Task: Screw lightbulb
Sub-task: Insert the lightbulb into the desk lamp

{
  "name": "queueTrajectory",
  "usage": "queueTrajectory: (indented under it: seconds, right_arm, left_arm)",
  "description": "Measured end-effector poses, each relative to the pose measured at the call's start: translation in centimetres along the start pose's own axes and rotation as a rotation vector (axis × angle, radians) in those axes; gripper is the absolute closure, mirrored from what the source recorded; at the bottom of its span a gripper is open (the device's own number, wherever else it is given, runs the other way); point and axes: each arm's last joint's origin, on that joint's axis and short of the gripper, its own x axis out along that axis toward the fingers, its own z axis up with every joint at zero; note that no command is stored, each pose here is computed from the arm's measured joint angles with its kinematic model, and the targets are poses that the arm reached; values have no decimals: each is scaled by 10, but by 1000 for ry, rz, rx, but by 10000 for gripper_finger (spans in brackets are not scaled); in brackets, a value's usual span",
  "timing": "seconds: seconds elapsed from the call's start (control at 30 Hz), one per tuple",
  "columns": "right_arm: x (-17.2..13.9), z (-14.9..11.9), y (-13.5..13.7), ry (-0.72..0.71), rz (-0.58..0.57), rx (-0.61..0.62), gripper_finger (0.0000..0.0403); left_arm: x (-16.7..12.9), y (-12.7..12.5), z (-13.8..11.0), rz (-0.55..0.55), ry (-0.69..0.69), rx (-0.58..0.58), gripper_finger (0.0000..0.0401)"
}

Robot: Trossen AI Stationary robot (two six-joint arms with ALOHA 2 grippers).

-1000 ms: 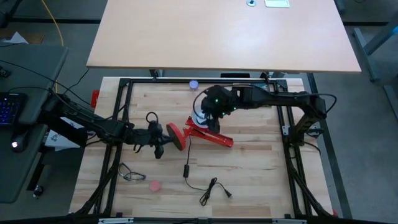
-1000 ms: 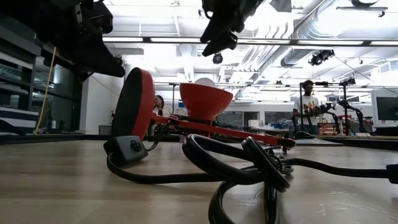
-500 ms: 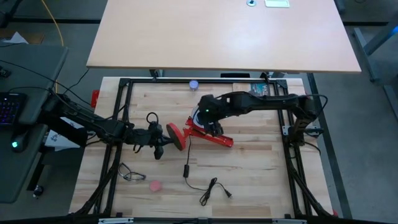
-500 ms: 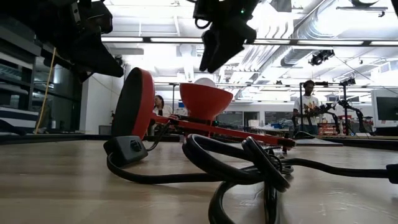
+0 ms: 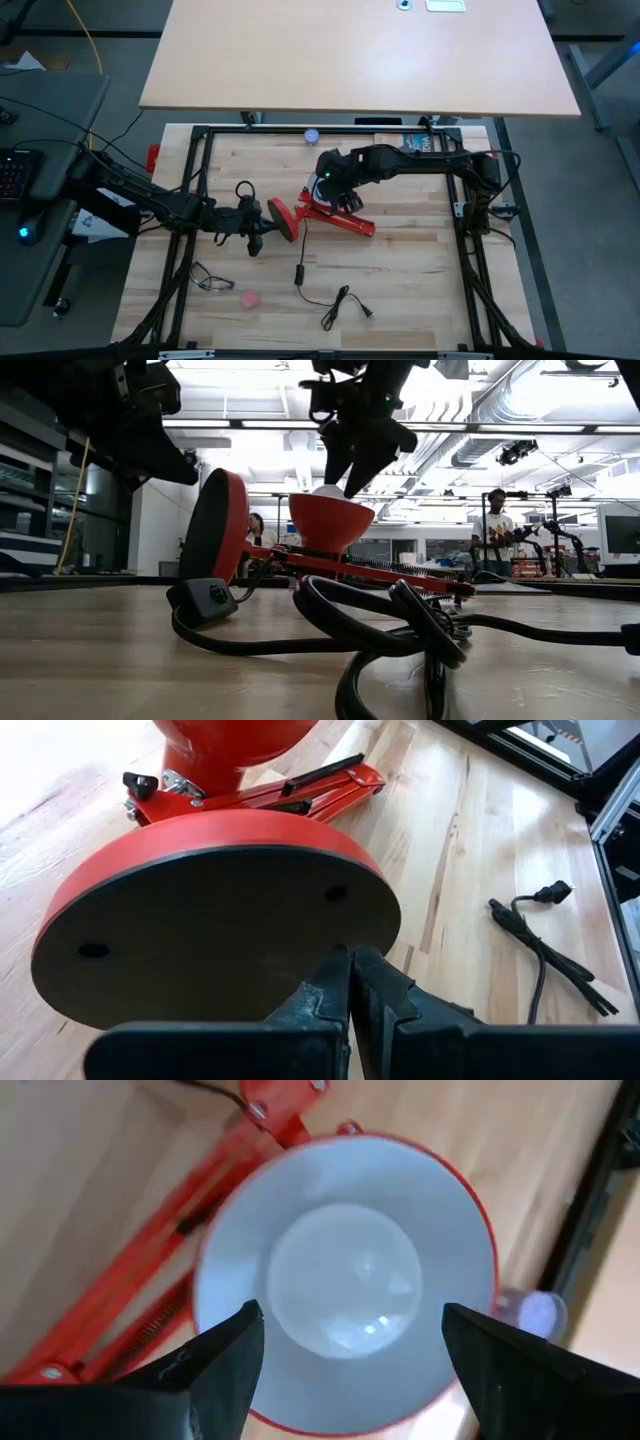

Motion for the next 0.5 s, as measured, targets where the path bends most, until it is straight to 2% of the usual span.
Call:
queueTrajectory:
  seconds: [0.5]
  right_arm:
    - [19, 3, 2, 16, 22, -62, 105]
  left_arm:
    - [0, 1, -2, 13, 17, 0, 401]
